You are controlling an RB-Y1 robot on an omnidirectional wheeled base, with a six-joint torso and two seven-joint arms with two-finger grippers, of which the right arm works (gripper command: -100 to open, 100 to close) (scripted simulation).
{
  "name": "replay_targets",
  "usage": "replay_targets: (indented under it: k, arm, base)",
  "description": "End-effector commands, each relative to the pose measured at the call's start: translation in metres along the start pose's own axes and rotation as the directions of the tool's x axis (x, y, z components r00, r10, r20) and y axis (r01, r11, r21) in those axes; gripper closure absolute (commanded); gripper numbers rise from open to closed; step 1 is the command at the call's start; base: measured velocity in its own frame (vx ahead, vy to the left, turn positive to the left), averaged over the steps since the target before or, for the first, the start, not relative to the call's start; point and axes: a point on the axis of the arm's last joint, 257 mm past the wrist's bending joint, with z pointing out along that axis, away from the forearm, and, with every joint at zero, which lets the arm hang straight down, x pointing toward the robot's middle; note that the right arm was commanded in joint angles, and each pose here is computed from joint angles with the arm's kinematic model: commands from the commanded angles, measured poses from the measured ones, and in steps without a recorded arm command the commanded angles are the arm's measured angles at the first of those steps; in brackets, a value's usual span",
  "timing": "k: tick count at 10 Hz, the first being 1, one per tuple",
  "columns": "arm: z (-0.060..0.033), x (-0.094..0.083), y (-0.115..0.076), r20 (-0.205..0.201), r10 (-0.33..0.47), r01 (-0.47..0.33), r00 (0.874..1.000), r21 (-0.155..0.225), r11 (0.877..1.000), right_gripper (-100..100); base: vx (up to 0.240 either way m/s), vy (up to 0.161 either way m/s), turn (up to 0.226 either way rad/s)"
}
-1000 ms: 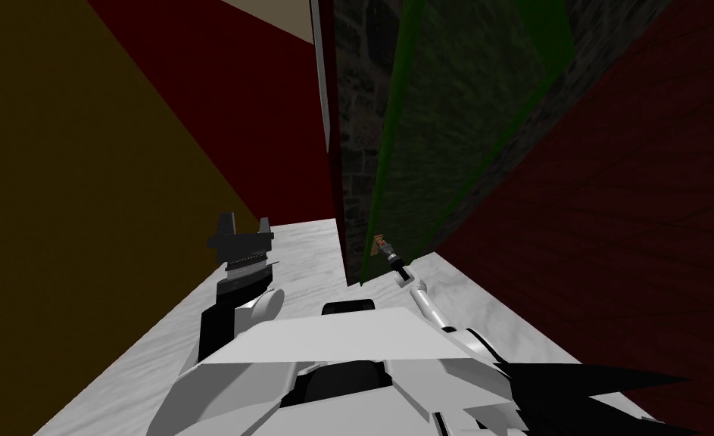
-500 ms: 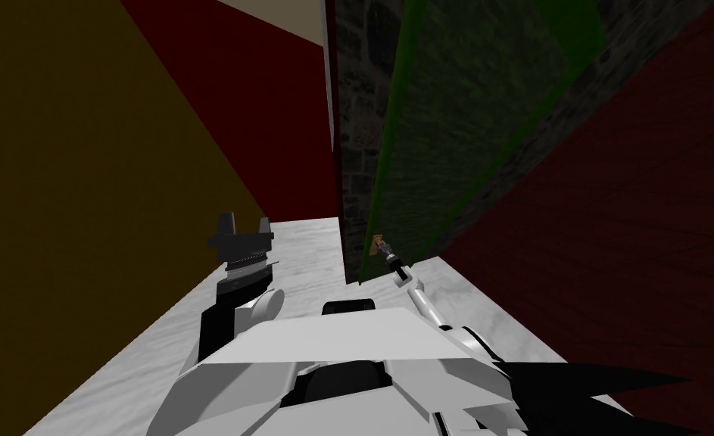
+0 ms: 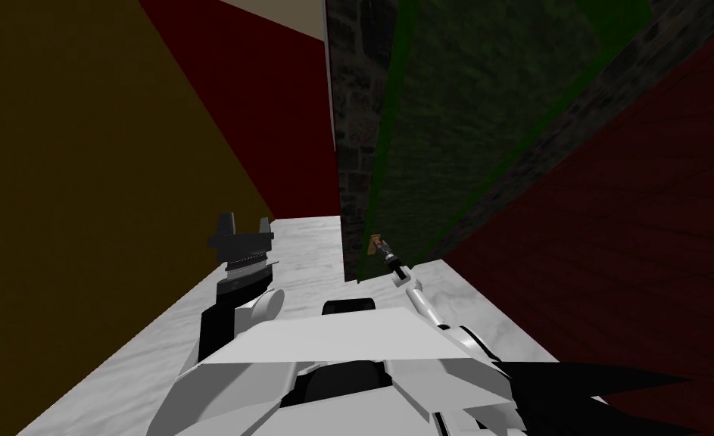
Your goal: Push the door open
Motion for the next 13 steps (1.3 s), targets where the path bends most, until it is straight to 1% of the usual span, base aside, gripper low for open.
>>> replay_targets:
  k: [1,2,5,6,7,11,12,13]
  arm:
    - [0.0038,-0.0132,-0.0163,0.025,0.036,-0.037,0.999,0.022,0.999,100]
    - [0.0038,-0.0132,-0.0163,0.025,0.036,-0.037,0.999,0.022,0.999,100]
    - [0.0073,-0.0153,-0.0177,0.040,0.118,-0.119,0.992,0.029,0.992,100]
    - [0.0073,-0.0153,-0.0177,0.040,0.118,-0.119,0.992,0.029,0.992,100]
    - [0.0087,-0.0161,-0.0183,0.046,0.149,-0.151,0.988,0.032,0.988,100]
    - [0.0087,-0.0161,-0.0183,0.046,0.149,-0.151,0.988,0.032,0.988,100]
    - [0.0113,-0.0177,-0.0193,0.058,0.211,-0.213,0.976,0.035,0.976,100]
    - [0.0127,-0.0184,-0.0199,0.064,0.242,-0.244,0.968,0.037,0.969,100]
  base:
    - [-0.040,-0.078,0.098]
    - [-0.033,-0.051,0.025]
    - [-0.038,-0.065,0.091]
    - [-0.030,-0.057,0.045]
    - [-0.032,-0.042,0.069]
    - [-0.004,-0.019,-0.011]
    - [-0.037,-0.083,0.053]
    - [-0.070,-0.148,0.107]
